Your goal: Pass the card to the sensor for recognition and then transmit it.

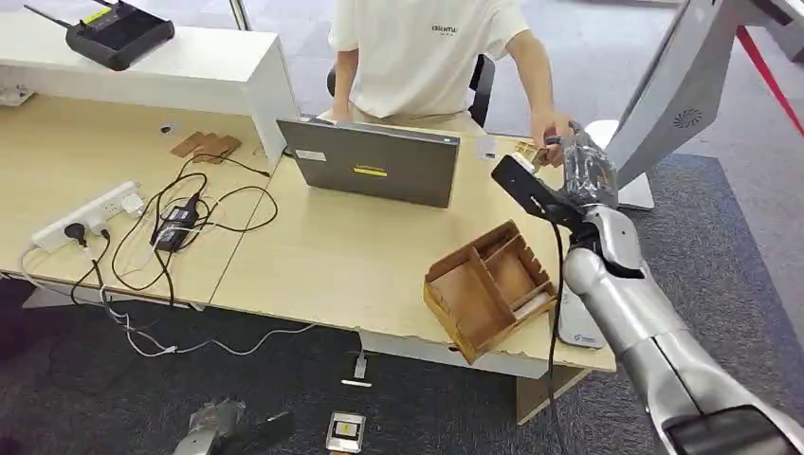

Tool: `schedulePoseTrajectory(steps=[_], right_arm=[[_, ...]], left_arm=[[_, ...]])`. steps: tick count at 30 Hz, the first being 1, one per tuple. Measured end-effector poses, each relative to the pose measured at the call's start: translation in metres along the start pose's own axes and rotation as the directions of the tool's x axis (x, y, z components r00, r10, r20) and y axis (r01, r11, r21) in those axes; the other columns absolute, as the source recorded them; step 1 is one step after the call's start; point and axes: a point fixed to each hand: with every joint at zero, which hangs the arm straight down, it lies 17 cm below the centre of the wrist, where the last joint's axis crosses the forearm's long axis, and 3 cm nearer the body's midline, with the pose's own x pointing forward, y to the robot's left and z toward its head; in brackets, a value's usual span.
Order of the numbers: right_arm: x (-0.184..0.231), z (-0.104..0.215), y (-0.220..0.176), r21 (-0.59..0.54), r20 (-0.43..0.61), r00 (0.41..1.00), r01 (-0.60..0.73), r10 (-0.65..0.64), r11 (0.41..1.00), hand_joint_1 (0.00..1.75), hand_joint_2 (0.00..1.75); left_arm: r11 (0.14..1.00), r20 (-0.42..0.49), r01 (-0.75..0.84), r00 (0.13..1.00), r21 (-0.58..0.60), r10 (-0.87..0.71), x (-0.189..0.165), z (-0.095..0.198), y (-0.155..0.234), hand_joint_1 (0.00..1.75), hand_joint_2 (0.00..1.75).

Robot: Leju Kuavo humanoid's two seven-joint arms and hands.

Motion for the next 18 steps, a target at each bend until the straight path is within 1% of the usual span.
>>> schedulePoseTrajectory(steps=[11, 18], right_arm=[[0.002, -0.004, -0.005, -0.043, 0.013, 1.000, 0.002, -0.002, 0.999, 0.00, 1.75], [-0.008, -0.004, -0.041, -0.181, 0.023, 0.999, 0.035, -0.032, 0.983, 0.00, 1.75]], left_arm=[[1.000, -0.006, -0.006, 1.000, 0.001, 0.006, -0.001, 0.000, 0.000, 0.00, 0.00], [1.000, -0.015, -0.025, 1.000, 0.007, 0.025, -0.005, 0.001, -0.002, 0.00, 0.00]])
